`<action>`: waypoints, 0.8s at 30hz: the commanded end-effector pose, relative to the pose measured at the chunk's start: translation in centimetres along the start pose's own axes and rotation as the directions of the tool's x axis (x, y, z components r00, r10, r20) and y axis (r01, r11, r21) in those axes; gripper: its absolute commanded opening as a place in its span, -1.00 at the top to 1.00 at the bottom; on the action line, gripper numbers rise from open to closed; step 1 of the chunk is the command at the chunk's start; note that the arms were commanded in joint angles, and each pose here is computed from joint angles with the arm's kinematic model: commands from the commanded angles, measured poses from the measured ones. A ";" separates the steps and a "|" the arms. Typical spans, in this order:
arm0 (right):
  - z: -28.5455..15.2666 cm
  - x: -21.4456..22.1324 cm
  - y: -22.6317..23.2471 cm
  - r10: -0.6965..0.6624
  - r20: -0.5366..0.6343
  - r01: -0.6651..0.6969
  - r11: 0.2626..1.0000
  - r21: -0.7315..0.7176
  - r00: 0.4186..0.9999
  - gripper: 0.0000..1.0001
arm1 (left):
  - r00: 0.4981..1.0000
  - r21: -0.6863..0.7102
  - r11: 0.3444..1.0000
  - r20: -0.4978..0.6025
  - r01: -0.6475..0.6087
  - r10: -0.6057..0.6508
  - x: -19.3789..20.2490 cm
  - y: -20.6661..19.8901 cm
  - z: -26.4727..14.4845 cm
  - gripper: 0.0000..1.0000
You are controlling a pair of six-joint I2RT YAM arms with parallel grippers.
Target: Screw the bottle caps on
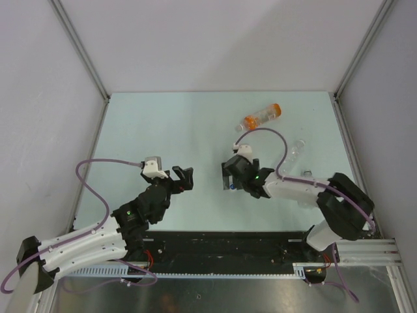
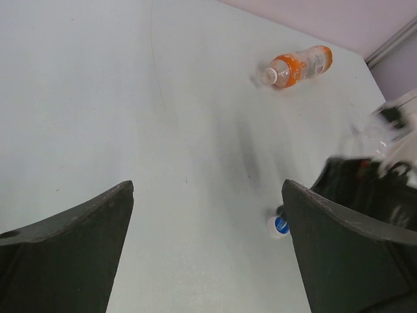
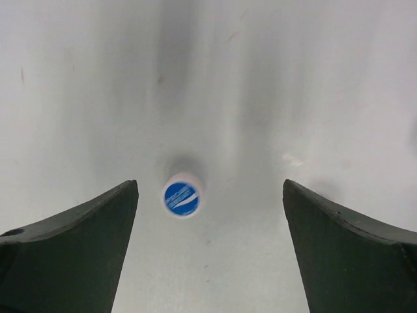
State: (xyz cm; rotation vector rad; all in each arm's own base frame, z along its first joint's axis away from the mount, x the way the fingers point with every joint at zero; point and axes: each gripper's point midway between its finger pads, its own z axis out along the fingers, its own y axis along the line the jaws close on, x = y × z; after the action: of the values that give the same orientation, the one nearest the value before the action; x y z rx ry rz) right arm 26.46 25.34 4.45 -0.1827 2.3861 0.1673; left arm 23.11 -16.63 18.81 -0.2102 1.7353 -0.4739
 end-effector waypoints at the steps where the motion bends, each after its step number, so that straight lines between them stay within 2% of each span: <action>1: -3.3 -8.6 -4.3 0.184 0.178 -0.195 0.980 0.046 0.967 -0.97 | 0.999 -0.006 0.999 0.025 0.045 -0.045 -0.7 0.0 0.0 -0.99; 4: -4.3 -11.3 -9.9 0.312 0.244 -0.346 0.932 0.109 0.918 -0.98 | 0.999 -0.004 0.999 0.022 0.040 -0.040 -0.6 0.0 0.0 -0.99; 8: -5.3 -13.8 -17.2 0.396 0.336 -0.474 0.859 0.193 0.855 -0.99 | 1.000 -0.010 1.000 0.016 0.015 -0.015 -0.4 0.0 0.1 -0.99; 12: -5.1 -14.3 -22.9 0.464 0.331 -0.554 0.788 0.268 0.822 -0.99 | 1.000 -0.011 1.000 0.004 -0.006 0.006 -0.2 -0.2 0.4 -0.99; 15: -3.7 -14.2 -25.7 0.508 0.299 -0.584 0.759 0.288 0.808 -0.99 | 1.000 -0.017 1.000 -0.003 -0.019 0.019 0.0 -0.2 0.5 -0.99; 24: 1.9 -13.9 -29.1 0.617 0.237 -0.661 0.694 0.284 0.750 -0.99 | 0.999 -0.008 0.999 -0.016 -0.043 0.043 0.2 -0.5 0.7 -0.99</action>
State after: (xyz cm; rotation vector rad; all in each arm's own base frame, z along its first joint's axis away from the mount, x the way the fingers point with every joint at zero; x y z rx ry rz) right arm 40.54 -1.68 10.09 0.8048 2.2351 -0.0218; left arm 23.30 -17.15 16.82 -0.1546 1.7922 -0.4127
